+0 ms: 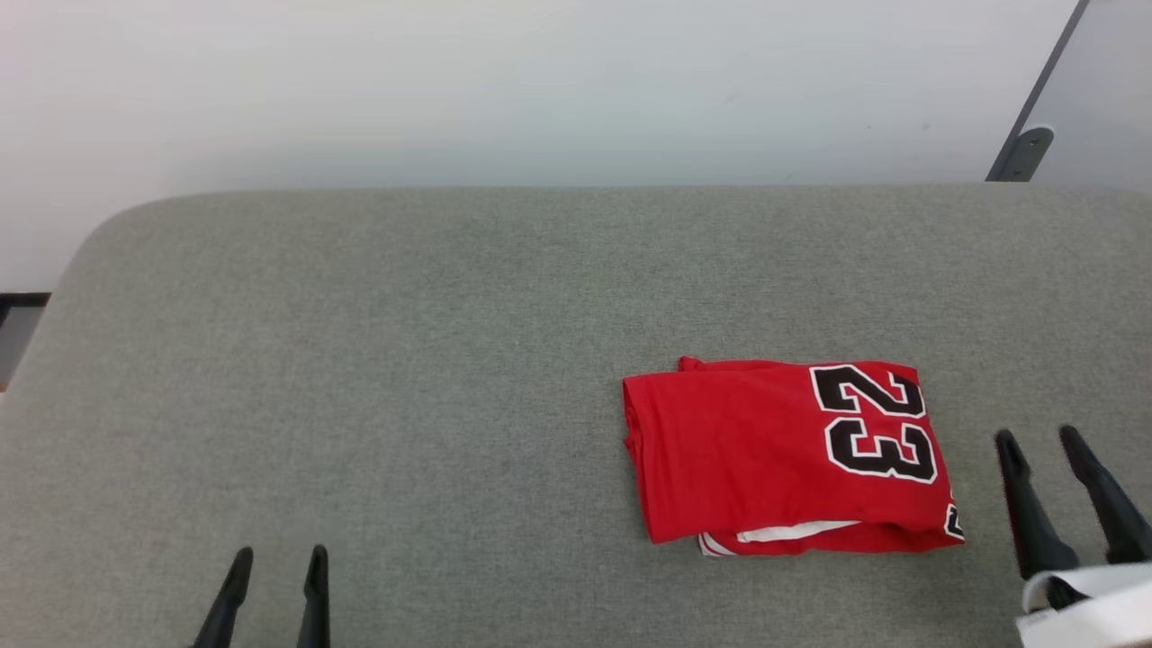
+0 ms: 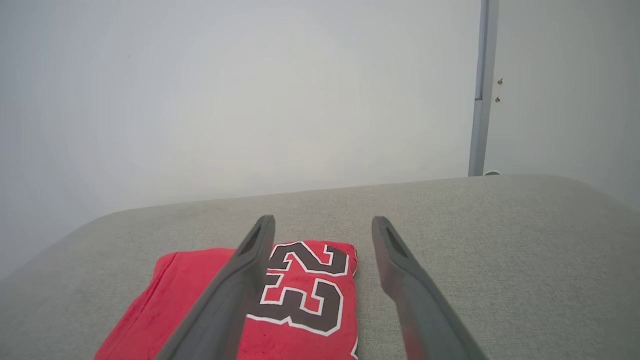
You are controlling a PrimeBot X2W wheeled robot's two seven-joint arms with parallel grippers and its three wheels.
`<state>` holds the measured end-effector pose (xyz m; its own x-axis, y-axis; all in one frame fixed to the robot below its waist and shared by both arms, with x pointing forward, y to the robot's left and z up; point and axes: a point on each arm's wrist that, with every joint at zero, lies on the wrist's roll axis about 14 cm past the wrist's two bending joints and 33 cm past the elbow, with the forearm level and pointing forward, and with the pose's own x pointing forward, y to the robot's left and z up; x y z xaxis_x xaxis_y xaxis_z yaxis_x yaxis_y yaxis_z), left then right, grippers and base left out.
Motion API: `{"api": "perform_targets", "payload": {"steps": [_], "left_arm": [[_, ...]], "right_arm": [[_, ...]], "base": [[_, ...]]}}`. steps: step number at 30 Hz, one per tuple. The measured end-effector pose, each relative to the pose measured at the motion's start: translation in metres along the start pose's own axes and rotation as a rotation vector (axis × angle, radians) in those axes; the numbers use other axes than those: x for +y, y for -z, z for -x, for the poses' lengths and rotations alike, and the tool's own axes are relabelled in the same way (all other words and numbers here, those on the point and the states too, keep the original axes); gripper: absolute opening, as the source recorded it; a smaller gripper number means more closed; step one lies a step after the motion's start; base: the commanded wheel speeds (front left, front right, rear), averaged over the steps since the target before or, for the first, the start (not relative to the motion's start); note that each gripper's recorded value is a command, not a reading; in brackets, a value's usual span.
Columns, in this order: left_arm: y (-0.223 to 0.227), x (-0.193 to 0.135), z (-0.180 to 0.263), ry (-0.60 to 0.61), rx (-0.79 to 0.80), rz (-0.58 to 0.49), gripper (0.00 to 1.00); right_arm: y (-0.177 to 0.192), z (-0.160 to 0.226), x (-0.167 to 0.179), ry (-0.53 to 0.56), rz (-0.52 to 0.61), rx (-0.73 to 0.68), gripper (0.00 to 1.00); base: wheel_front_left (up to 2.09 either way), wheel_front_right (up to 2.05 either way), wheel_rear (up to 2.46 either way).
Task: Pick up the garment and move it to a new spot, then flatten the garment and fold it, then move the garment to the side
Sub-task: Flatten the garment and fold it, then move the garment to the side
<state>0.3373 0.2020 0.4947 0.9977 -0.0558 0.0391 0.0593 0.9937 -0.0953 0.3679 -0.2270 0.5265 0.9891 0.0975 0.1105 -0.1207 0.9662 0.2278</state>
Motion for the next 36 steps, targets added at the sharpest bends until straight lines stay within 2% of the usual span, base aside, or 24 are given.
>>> {"api": "perform_targets", "payload": {"steps": [8,17,22,25,29,31,36], "left_arm": [[0.000,0.003,0.010,-0.026,0.001,0.013,1.00],[-0.002,0.002,0.006,-0.022,-0.006,0.017,1.00],[-0.004,0.003,0.000,-0.028,-0.014,0.021,1.00],[-0.001,-0.003,-0.008,-0.021,-0.014,0.037,1.00],[0.002,-0.014,-0.023,0.009,-0.012,0.053,1.00],[0.005,-0.019,-0.034,0.024,-0.008,0.065,1.00],[0.012,-0.023,-0.061,0.047,-0.001,0.066,1.00]], "right_arm": [[-0.005,0.014,-0.005,0.025,0.013,-0.007,1.00],[0.001,0.008,0.007,0.000,0.009,0.014,1.00],[0.000,-0.007,0.014,-0.043,0.044,0.052,1.00],[0.011,-0.019,0.015,-0.084,0.096,0.178,1.00],[0.035,-0.031,0.001,-0.092,0.118,0.444,1.00],[0.044,-0.035,-0.009,-0.097,0.167,0.583,1.00],[0.074,-0.034,-0.024,-0.096,0.158,0.912,1.00]], "base": [[0.00,0.00,0.00],[0.00,0.00,0.00],[0.00,0.00,0.00],[0.00,0.00,0.00],[0.00,0.00,0.00],[0.00,0.00,0.00],[0.00,0.00,0.00]]}}
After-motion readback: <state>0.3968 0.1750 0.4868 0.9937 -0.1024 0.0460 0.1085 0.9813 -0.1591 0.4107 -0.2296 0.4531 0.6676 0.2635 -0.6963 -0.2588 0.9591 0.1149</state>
